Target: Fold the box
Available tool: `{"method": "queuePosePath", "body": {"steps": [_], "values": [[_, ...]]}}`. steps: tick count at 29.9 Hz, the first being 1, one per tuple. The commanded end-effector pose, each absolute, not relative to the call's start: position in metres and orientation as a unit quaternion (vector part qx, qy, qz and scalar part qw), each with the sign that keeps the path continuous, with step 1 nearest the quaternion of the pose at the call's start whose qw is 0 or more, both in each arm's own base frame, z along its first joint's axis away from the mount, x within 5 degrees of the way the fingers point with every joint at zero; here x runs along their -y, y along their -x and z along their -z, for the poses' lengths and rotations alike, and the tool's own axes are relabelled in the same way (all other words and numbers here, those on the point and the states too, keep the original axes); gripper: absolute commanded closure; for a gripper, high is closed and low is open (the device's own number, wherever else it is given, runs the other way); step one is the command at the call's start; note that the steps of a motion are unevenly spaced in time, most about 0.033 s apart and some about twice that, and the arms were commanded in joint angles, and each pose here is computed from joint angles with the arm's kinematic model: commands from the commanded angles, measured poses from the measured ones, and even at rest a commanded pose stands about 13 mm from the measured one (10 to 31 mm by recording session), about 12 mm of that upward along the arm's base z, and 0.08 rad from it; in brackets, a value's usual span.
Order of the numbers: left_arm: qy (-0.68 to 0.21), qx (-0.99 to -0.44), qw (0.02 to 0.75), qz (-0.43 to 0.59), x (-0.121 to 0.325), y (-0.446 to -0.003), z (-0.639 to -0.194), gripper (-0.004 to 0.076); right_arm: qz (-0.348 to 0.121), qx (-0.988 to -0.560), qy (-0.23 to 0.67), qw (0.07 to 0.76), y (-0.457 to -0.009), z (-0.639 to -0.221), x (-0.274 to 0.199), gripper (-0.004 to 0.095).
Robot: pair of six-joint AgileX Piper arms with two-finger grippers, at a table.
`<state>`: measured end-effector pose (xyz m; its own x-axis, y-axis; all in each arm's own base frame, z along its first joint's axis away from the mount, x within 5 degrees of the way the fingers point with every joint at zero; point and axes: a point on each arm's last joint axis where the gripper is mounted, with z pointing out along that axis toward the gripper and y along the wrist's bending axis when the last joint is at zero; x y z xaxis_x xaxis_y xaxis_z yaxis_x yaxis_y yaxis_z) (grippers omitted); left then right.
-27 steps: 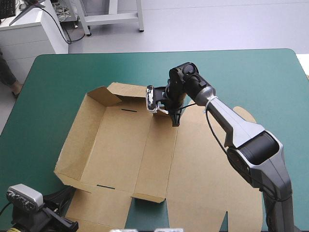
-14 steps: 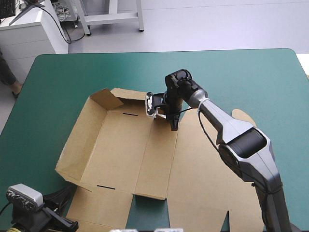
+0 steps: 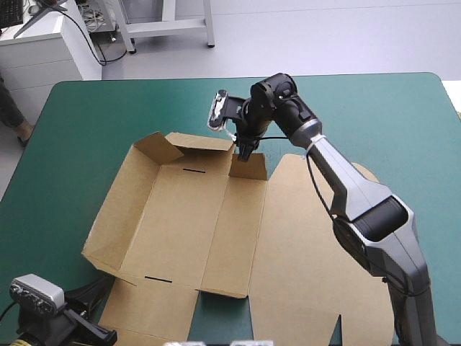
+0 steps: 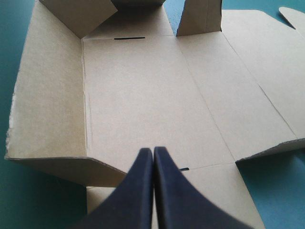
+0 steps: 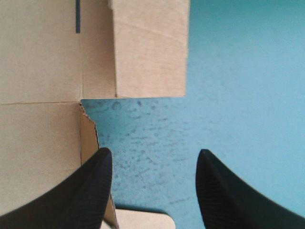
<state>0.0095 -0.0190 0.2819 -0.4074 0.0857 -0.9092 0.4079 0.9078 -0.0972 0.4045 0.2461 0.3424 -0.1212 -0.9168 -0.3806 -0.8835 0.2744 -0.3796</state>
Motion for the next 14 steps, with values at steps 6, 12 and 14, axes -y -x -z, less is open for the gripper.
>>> {"method": "queuePosePath", "body": {"steps": [6,12,14], "values": [[-0.146,-0.802,0.555,0.165,0.020,-0.012,-0.295,0.0732,0.043,-0.799,0.432,0.415,-0.345,-0.467,-0.195,0.0714],[-0.146,-0.802,0.555,0.165,0.020,-0.012,-0.295,0.0732,0.016,-0.798,0.355,0.486,-0.296,-0.524,-0.164,0.0926],[-0.146,-0.802,0.555,0.164,0.020,-0.012,-0.295,0.0732,0.004,-0.795,0.333,0.506,-0.280,-0.539,-0.154,0.0926]]}}
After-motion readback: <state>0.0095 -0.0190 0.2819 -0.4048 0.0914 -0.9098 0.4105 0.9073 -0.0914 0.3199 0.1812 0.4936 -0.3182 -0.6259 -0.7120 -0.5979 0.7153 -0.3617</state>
